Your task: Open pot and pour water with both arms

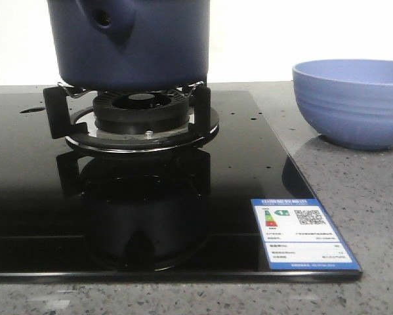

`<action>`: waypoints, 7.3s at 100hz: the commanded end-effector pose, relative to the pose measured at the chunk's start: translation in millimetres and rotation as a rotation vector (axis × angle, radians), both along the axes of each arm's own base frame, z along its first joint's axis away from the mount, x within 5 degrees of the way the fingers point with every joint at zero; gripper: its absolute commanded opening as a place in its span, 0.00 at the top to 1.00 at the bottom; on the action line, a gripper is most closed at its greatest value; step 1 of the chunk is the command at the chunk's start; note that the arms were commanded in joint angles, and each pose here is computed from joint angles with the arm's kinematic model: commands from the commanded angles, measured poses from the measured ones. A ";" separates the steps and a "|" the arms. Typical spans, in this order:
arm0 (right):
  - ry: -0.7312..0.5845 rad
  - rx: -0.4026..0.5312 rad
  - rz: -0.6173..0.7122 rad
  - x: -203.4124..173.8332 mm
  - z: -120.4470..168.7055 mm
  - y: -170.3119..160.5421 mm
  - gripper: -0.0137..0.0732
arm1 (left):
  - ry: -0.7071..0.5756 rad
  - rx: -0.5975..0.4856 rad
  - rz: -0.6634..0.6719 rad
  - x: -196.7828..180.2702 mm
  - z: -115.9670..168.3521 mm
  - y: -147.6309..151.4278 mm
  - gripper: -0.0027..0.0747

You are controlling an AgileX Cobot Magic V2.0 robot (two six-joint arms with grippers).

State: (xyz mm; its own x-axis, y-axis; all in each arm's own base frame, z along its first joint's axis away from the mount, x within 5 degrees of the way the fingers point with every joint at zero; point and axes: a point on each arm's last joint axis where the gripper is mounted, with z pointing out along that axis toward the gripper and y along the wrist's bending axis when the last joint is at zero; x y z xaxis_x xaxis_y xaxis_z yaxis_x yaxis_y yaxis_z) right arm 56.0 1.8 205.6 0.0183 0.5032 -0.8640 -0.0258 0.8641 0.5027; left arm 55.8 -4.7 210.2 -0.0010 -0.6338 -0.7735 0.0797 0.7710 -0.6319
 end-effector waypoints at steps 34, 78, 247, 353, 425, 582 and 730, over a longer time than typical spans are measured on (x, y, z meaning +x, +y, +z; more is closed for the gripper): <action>0.120 -0.232 0.088 10.8 74.8 7.0 0.91 | 0.006 0.390 -0.104 0.9 88.7 -10.4 0.99; 0.296 -0.477 0.300 52.5 127.5 21.4 0.78 | 0.034 0.610 -0.345 15.6 137.5 -28.3 0.86; 0.233 -0.477 0.290 58.6 145.2 23.0 0.24 | 0.015 0.610 -0.771 213.9 190.5 -135.2 0.27; 0.252 -0.479 0.303 57.9 143.4 23.6 0.24 | 0.008 0.659 -0.814 235.7 167.2 -145.9 0.57; 0.439 -0.501 0.367 109.2 166.0 27.9 0.24 | -0.157 0.674 -0.575 207.2 239.1 -80.3 0.54; 0.922 -0.415 0.507 255.2 208.2 10.3 0.91 | -0.094 0.734 -0.410 183.2 243.1 -15.0 0.54; 0.056 -0.587 0.547 302.9 280.9 172.8 0.89 | -0.014 0.777 -0.294 200.4 230.3 3.4 0.54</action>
